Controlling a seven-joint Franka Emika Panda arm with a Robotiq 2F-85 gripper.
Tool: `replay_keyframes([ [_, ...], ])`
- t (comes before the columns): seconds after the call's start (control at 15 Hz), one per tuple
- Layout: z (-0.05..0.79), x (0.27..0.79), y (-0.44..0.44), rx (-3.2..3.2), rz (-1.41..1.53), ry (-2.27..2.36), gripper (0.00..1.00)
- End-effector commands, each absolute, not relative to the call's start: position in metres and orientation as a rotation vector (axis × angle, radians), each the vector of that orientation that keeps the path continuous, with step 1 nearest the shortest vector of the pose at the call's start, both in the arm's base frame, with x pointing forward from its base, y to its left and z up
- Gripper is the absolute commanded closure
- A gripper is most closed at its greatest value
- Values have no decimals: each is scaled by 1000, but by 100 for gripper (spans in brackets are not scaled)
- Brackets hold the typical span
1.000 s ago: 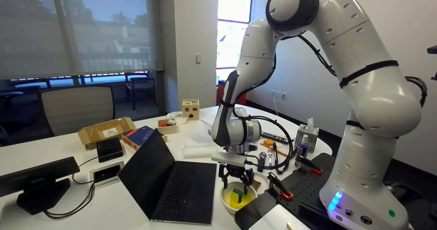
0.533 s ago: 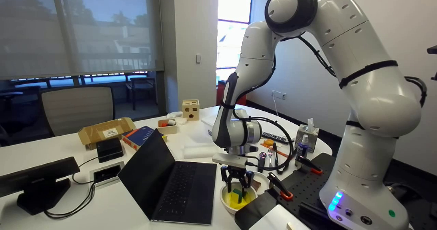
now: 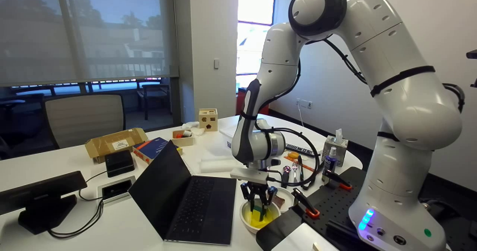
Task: Take the green object out of the bowl and put it on the white plate
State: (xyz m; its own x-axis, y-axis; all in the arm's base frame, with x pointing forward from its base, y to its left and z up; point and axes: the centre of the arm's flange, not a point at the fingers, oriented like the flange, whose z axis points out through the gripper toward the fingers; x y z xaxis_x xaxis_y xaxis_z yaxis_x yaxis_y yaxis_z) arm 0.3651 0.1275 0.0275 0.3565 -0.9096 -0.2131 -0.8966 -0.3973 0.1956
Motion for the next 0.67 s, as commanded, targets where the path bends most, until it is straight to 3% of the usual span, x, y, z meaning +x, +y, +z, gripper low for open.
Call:
replay_keyframes([
  [0.0,56,361,136,2575,-404,-1659,77],
  [0.33,106,354,132,2657,-310,-1538,77],
  [0.6,123,369,79,2557,-185,-1514,77],
])
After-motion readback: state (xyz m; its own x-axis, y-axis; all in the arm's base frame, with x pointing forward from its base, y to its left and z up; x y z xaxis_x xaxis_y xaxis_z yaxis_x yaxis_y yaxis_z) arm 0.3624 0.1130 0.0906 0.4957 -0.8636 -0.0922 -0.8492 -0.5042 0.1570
